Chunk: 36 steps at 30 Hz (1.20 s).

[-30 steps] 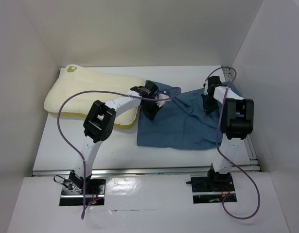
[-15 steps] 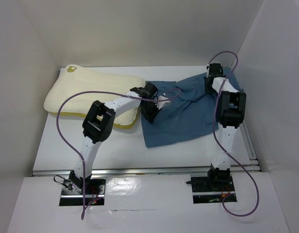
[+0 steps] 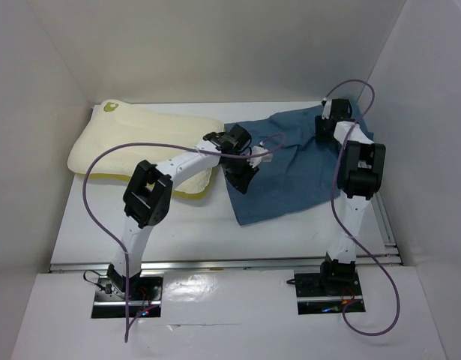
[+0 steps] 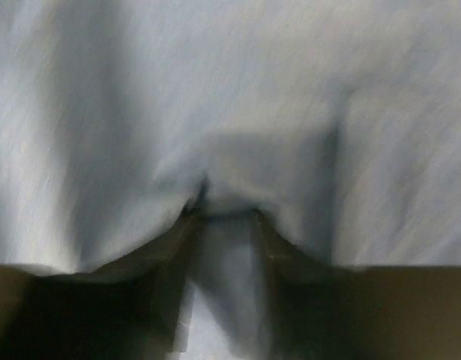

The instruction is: Put the pillow into the pillowcase

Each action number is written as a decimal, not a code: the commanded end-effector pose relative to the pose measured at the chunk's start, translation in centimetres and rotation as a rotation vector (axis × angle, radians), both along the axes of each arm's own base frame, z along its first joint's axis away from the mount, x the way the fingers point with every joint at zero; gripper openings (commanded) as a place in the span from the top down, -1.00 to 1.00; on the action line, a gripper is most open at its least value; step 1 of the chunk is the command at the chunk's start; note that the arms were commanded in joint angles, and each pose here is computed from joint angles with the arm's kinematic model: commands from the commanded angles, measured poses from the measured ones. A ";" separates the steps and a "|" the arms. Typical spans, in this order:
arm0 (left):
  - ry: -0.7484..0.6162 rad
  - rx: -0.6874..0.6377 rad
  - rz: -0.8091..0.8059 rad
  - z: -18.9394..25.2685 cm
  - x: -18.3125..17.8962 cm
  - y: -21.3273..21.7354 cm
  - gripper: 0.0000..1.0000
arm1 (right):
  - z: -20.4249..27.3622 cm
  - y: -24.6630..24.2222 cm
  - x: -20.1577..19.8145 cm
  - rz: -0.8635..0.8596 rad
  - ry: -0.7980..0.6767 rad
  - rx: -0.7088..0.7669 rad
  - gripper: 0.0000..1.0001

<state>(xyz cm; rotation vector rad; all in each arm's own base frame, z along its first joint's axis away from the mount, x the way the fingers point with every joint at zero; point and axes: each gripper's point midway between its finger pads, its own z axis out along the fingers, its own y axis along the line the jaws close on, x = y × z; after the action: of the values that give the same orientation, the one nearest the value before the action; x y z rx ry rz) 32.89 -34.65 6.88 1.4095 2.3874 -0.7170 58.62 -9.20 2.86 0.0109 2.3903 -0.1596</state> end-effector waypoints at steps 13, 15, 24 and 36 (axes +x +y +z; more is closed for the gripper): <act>-0.431 -0.036 0.454 13.7 4.1 8.0 0.14 | 15.2 18.4 -14.2 0.554 -0.010 0.387 -0.36; -0.471 -0.003 0.550 14.3 5.2 10.7 0.11 | 13.8 22.0 -16.0 0.610 0.047 0.343 -0.19; -0.508 0.099 0.901 15.5 6.9 24.7 -0.09 | 7.7 29.6 -18.1 0.641 0.142 0.233 -0.15; -0.431 0.125 1.005 13.0 5.0 30.0 -0.09 | 5.7 36.3 -16.9 0.647 0.120 0.193 -0.23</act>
<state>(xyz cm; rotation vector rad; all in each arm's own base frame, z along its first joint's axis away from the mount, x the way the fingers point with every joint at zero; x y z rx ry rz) 38.31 -4.96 18.85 0.2435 2.3932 0.0392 40.01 24.40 6.95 -0.7064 2.4863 0.4050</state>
